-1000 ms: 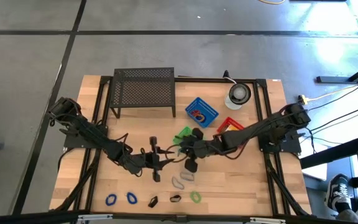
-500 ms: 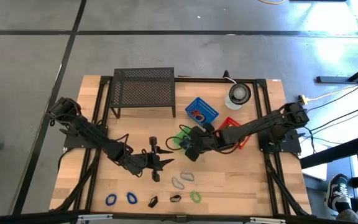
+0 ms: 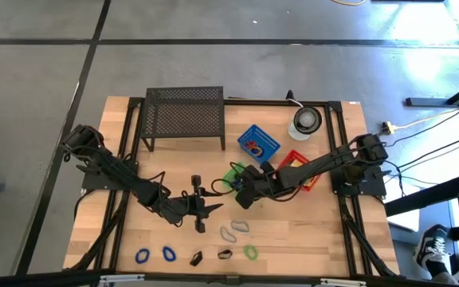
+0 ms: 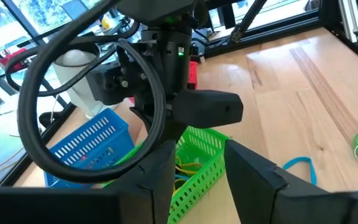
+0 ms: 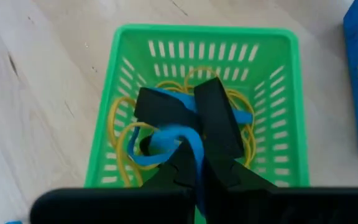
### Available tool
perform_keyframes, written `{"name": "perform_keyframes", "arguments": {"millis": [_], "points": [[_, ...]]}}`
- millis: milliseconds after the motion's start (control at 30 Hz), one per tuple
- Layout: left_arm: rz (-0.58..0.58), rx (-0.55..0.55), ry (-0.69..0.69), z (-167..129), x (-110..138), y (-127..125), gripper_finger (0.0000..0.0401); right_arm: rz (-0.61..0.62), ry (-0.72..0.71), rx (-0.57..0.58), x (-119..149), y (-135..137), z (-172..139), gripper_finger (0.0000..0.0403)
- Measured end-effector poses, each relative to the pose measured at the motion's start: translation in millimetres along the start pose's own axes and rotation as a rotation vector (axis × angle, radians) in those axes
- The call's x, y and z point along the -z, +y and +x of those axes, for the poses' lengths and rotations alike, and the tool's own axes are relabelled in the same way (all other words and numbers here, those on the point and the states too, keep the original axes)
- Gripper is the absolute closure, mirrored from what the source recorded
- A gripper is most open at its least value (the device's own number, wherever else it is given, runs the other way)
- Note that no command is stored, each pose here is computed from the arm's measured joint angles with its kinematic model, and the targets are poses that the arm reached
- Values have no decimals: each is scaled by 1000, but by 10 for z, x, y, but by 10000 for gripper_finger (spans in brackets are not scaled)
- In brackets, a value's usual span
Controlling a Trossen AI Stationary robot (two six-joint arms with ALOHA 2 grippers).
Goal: Pick & Place Office Desk Supplies
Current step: Put the blue rubber band into the green basket
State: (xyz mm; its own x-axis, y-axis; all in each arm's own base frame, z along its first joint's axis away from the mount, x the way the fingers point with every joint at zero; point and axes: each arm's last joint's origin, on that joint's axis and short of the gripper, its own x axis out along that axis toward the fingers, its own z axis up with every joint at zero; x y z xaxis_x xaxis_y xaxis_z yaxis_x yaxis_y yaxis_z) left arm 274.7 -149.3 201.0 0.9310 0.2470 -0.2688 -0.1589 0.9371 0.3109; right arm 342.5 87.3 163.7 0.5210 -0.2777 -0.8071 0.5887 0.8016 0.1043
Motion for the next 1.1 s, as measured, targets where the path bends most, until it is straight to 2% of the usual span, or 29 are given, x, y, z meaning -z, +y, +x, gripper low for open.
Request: {"name": "perform_keyframes", "arguments": {"millis": [267, 500, 800, 1100], "points": [[0, 0, 0, 0, 0, 0, 271, 36, 22, -14, 17, 9, 11, 391], [-8, 0, 0, 0, 0, 1, 270, 33, 22, -14, 17, 9, 11, 350], [-8, 0, 0, 0, 0, 0, 273, -67, 21, -15, 17, 9, 11, 283], [-8, 0, 0, 0, 0, 0, 274, -149, 26, -36, -2, 7, 20, 265]]}}
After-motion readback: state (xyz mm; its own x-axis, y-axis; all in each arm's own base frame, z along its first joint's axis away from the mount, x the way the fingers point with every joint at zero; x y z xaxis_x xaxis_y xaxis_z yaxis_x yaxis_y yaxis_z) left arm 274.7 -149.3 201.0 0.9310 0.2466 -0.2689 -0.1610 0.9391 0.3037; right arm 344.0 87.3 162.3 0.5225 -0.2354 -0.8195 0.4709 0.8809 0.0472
